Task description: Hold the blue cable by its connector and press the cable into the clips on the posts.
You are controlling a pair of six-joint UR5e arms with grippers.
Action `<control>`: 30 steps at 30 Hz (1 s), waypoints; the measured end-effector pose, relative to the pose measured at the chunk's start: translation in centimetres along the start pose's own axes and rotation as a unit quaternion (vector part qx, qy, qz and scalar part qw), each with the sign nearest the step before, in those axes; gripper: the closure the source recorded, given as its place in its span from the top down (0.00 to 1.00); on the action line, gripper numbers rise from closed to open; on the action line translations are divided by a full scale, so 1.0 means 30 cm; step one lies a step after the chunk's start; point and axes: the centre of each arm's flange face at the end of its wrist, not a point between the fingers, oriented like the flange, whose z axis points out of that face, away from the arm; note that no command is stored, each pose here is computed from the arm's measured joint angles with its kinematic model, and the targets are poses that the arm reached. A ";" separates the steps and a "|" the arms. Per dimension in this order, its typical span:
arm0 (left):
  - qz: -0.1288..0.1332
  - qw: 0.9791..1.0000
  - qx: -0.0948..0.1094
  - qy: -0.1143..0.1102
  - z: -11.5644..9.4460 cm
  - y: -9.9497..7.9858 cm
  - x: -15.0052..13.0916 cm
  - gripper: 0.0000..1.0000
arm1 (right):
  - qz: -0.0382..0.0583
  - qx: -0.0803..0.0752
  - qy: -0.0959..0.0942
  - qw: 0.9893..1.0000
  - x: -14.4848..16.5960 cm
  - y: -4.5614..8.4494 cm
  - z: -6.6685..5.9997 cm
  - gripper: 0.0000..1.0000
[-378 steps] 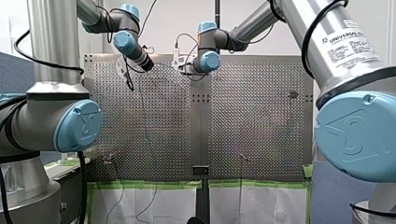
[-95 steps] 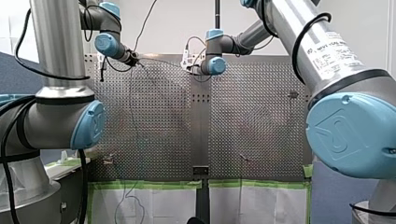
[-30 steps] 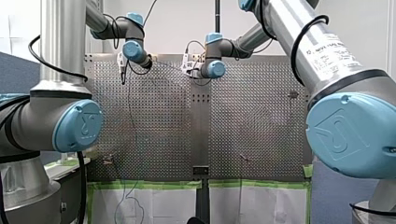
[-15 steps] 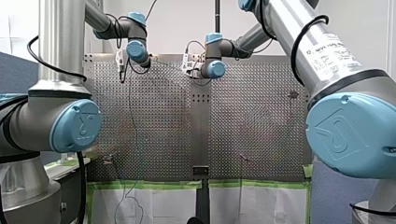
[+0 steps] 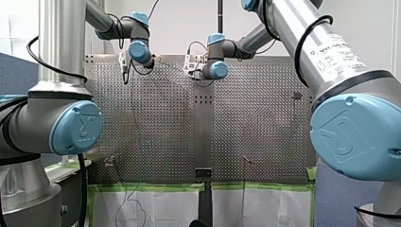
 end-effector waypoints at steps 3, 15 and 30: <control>-0.003 1.000 0.000 0.000 -0.002 -0.005 0.000 0.51 | 0.000 0.000 -0.001 1.000 -0.002 0.000 -0.001 0.00; 0.015 1.000 -0.021 -0.002 -0.016 -0.012 0.000 0.00 | -0.001 -0.002 -0.001 1.000 -0.003 0.002 -0.001 0.00; 0.022 1.000 -0.013 0.004 -0.043 -0.044 0.067 0.00 | -0.001 -0.001 -0.008 1.000 -0.022 -0.005 -0.009 0.00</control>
